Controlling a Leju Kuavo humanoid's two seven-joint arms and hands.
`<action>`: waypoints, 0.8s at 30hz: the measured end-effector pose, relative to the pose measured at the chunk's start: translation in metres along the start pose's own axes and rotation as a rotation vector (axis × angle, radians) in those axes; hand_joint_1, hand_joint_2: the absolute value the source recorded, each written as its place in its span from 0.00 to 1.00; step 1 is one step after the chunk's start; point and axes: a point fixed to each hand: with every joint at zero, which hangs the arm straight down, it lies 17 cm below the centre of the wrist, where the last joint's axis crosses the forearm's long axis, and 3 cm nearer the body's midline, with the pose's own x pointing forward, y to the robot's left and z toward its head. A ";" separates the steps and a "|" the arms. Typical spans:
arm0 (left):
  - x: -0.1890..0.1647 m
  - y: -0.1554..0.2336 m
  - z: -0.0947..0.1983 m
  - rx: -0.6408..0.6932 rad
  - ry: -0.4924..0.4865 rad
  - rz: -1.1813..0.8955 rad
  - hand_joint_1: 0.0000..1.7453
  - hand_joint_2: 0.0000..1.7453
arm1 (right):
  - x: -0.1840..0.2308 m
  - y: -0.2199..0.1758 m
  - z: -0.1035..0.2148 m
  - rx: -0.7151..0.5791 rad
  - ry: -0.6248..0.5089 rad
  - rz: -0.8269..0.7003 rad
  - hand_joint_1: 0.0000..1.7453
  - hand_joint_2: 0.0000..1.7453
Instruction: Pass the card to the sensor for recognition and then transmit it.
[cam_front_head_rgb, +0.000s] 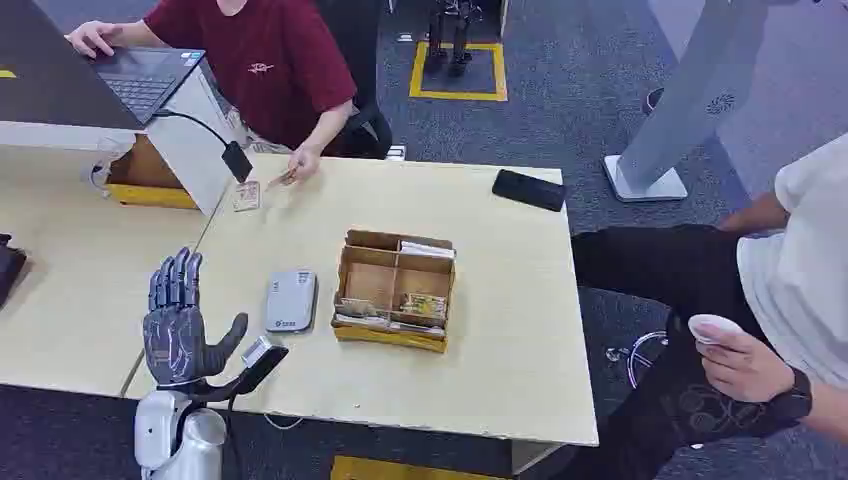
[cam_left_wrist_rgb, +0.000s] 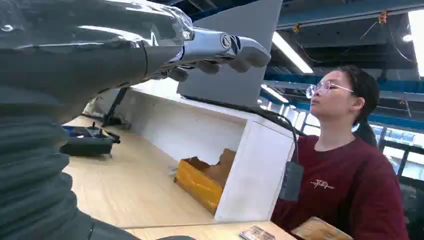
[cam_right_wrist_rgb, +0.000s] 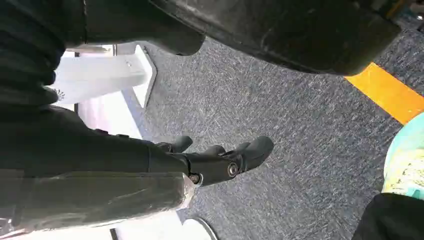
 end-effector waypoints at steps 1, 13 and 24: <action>0.000 0.000 0.000 0.000 -0.001 0.000 0.00 1.00 | 0.000 0.000 0.000 -0.001 0.000 0.000 0.00 1.00; 0.000 0.000 0.000 -0.001 -0.001 0.000 0.00 1.00 | 0.006 0.000 0.001 -0.009 -0.008 0.007 0.00 1.00; 0.000 0.000 0.000 0.001 0.002 0.003 0.00 1.00 | 0.007 0.000 0.001 -0.007 -0.006 0.005 0.00 1.00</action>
